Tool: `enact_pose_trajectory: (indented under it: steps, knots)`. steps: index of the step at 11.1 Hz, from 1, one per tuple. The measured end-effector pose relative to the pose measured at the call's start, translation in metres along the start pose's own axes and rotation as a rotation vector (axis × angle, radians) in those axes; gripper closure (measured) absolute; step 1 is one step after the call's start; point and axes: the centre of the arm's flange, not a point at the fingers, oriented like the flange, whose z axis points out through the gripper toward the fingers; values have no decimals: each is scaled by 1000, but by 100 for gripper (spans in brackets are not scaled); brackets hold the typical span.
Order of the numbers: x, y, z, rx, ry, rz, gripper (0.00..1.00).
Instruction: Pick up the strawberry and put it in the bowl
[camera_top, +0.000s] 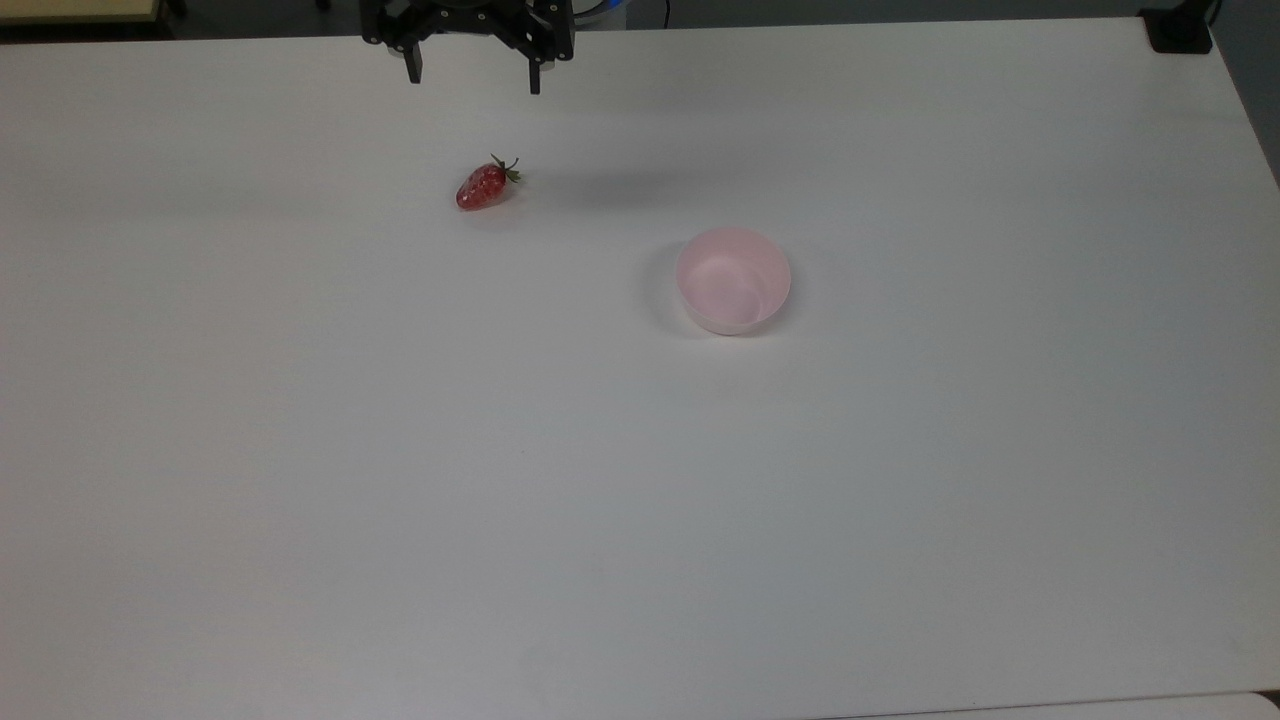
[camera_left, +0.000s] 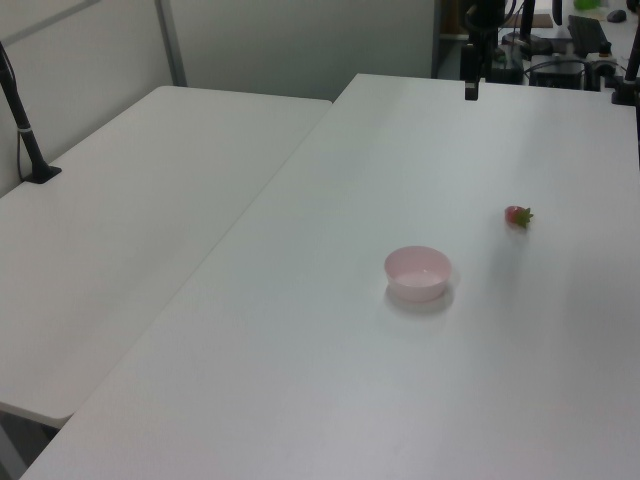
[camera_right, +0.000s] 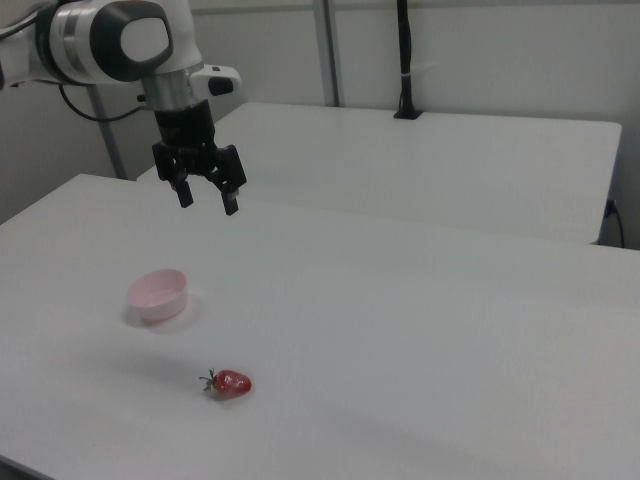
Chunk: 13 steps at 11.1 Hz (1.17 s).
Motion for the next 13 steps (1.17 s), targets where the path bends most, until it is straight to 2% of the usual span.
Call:
enact_pose_trajectory:
  steps: [10, 13]
  knots:
    - [0, 6, -5, 0, 11, 11, 0]
    - [-1, 4, 24, 0, -66, -82, 0]
